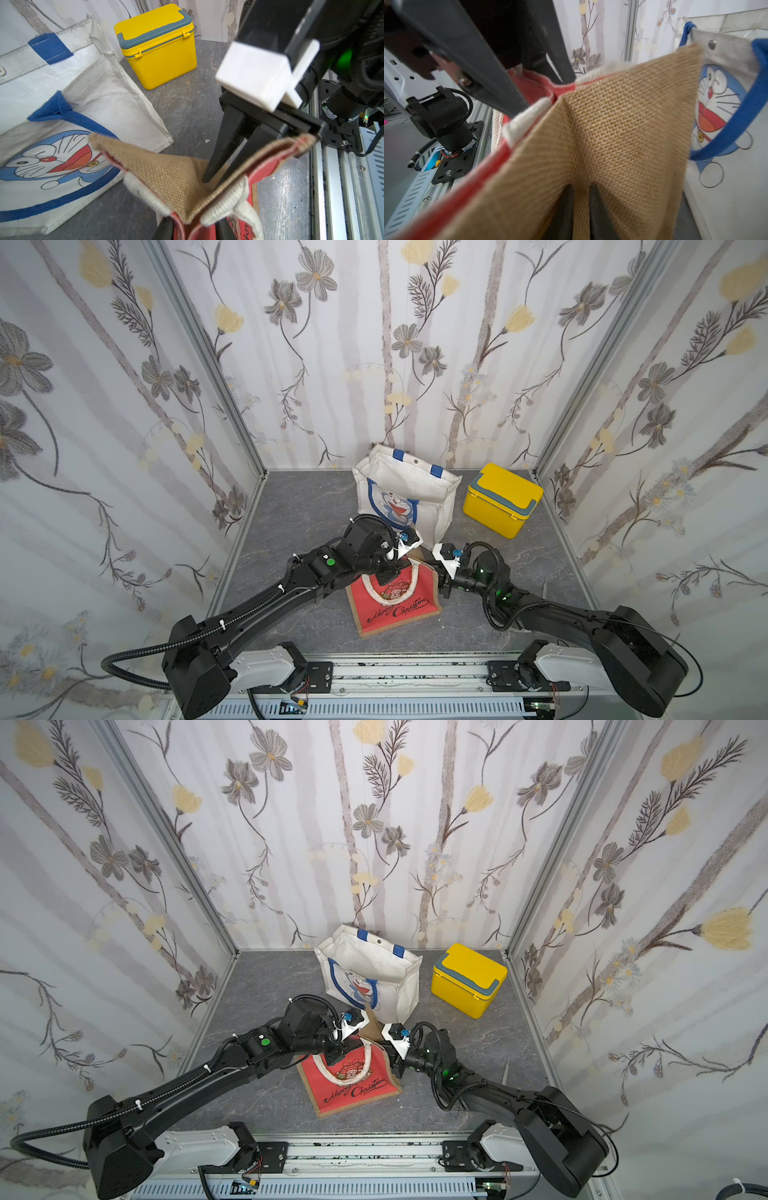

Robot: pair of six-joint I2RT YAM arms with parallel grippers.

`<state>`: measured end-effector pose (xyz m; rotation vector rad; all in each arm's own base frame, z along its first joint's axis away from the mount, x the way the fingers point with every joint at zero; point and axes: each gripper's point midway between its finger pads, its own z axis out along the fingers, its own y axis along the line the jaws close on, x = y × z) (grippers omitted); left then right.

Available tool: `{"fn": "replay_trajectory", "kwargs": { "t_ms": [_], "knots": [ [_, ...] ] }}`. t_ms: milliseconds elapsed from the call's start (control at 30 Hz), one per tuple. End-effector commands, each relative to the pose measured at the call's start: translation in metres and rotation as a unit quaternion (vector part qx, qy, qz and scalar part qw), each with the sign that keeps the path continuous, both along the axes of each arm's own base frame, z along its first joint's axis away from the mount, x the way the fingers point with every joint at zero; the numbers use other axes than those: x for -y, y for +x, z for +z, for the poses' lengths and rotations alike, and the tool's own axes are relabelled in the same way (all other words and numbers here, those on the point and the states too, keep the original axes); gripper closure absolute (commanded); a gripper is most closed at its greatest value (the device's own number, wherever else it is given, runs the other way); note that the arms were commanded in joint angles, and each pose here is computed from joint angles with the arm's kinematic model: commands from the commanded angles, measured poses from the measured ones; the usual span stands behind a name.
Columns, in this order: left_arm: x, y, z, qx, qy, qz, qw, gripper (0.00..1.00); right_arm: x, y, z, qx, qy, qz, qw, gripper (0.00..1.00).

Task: Put away the canvas bag
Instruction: Press the canvas bag at the center of the board.

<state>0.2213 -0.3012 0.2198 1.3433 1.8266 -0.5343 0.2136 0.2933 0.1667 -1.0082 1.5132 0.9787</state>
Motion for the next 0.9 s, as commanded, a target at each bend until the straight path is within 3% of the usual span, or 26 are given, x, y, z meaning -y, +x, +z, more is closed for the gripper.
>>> {"fn": "replay_trajectory", "kwargs": {
  "t_ms": [0, 67, 267, 300, 400, 467, 567, 633, 700, 767, 867],
  "knots": [
    [0.010, 0.003, 0.012, 0.025, -0.014, -0.022, 0.999, 0.69, -0.001, 0.001, 0.001, 0.026, 0.029, -0.004, 0.999, 0.87],
    [0.010, 0.003, 0.009, 0.020, -0.007, -0.023, 1.000, 0.71, 0.001, 0.003, -0.009, 0.023, 0.031, -0.012, 0.999, 0.89],
    [0.006, 0.005, 0.001, 0.016, 0.010, -0.015, 1.000, 0.91, 0.009, 0.007, -0.017, 0.021, 0.037, -0.036, 0.998, 0.90],
    [0.004, 0.006, 0.000, 0.020, 0.013, -0.011, 1.000, 0.98, 0.011, 0.007, -0.014, 0.024, 0.040, -0.041, 0.998, 0.89],
    [-0.001, 0.006, 0.004, 0.031, 0.012, -0.007, 0.999, 1.00, 0.024, 0.014, -0.006, 0.027, 0.036, -0.070, 0.997, 0.86],
    [-0.003, 0.006, 0.004, 0.032, 0.016, -0.006, 0.999, 1.00, 0.036, 0.019, -0.001, 0.031, 0.031, -0.091, 0.995, 0.77],
    [-0.005, 0.003, 0.006, 0.031, 0.014, -0.008, 0.999, 1.00, 0.055, 0.022, 0.014, 0.048, 0.038, -0.117, 0.991, 0.55],
    [-0.006, 0.001, 0.010, 0.029, 0.005, -0.013, 0.999, 1.00, 0.064, 0.017, 0.029, 0.072, 0.049, -0.124, 0.988, 0.34],
    [-0.007, -0.001, 0.013, 0.028, 0.001, -0.017, 0.999, 1.00, 0.068, 0.010, 0.043, 0.089, 0.062, -0.123, 0.986, 0.19],
    [-0.009, -0.001, 0.013, 0.028, 0.006, -0.015, 0.999, 1.00, 0.069, 0.003, 0.054, 0.099, 0.072, -0.116, 0.986, 0.12],
    [-0.011, -0.001, 0.010, 0.023, 0.015, -0.017, 0.999, 1.00, 0.072, 0.001, 0.058, 0.112, 0.058, -0.118, 0.985, 0.10]
  ]
}}
